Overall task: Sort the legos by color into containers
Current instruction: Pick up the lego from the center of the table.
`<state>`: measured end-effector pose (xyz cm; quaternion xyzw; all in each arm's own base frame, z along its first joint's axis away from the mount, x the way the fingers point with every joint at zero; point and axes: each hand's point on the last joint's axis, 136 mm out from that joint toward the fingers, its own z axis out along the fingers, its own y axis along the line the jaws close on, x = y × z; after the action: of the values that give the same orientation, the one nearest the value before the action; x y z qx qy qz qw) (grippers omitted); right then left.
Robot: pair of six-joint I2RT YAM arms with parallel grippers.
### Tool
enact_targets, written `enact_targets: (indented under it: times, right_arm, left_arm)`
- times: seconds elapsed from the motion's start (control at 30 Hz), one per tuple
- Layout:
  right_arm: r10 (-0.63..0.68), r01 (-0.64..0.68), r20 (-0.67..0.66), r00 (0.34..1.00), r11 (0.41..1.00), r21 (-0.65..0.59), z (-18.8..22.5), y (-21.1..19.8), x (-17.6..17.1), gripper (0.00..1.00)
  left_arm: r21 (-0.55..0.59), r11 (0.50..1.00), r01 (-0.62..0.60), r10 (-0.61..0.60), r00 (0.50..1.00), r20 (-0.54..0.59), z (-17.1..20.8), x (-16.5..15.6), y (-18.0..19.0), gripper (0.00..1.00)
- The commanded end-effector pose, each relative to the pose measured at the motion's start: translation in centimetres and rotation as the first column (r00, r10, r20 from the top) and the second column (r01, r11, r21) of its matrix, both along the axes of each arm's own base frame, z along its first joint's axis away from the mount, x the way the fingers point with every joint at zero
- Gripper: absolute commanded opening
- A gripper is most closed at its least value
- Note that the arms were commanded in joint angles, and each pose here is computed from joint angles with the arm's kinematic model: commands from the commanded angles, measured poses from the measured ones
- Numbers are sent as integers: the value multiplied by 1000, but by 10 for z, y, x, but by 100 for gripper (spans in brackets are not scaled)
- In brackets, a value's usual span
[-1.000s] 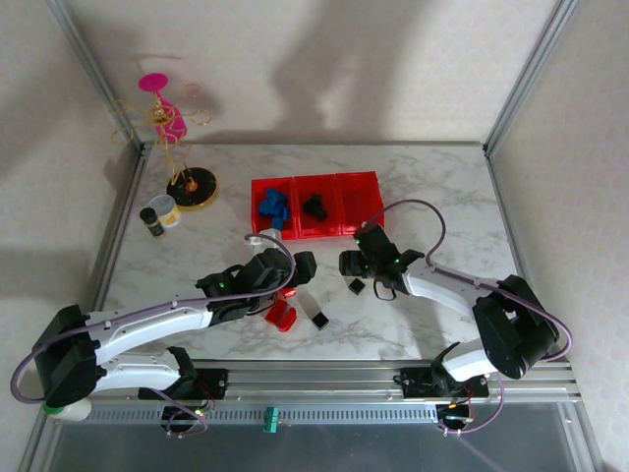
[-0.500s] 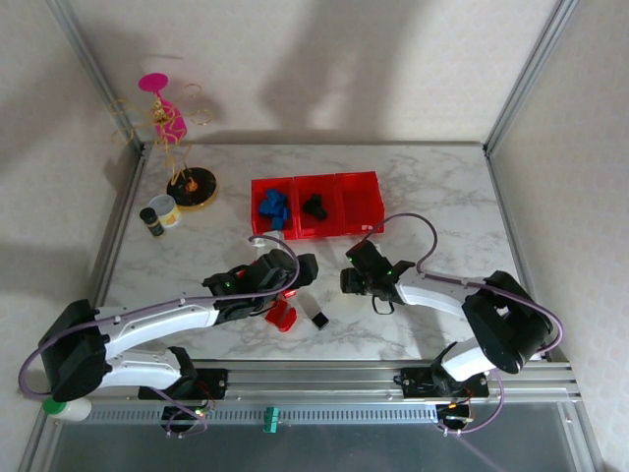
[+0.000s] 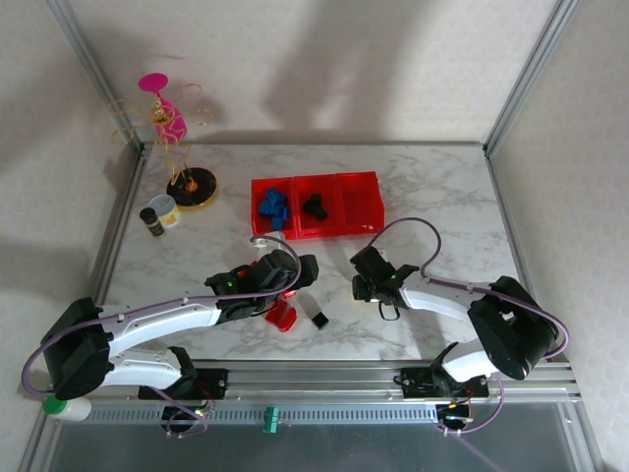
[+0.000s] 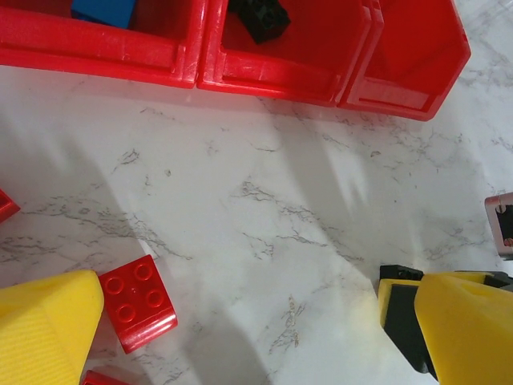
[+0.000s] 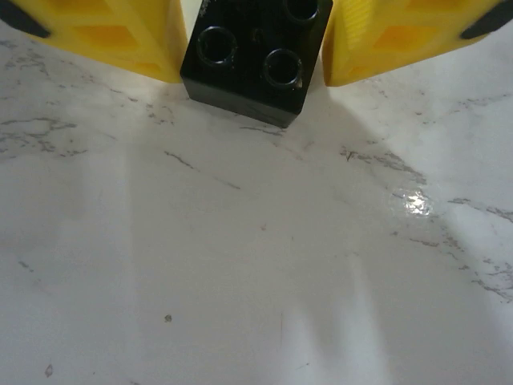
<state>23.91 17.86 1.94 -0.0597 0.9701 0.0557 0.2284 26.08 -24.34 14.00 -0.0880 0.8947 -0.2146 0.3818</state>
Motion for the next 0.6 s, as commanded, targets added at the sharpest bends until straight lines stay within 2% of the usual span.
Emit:
enact_targets:
  times: [0.0, 0.1, 0.27, 0.43, 0.57]
  right_arm:
    - [6, -6, 4, 1000, 1000, 10, 2, 1, -3, 41]
    - [15, -15, 22, 1000, 1000, 11, 10, 5, 3, 36]
    - [57, -64, 104, 993, 996, 68, 41, 27, 23, 36]
    - [92, -114, 202, 975, 989, 97, 74, 53, 54, 36]
    - [112, -155, 265, 958, 977, 146, 97, 83, 85, 37]
  left_arm:
    - [-16, 1000, -23, 23, 999, 22, 12, 2, 0, 100]
    - [-25, 999, -31, 32, 999, 27, 16, 1, 3, 100]
    - [-20, 998, -58, 59, 996, 62, 30, 2, 13, 99]
    - [-6, 996, -93, 93, 990, 109, 48, 5, 25, 100]
    - [-36, 991, -127, 130, 983, 130, 62, 10, 36, 100]
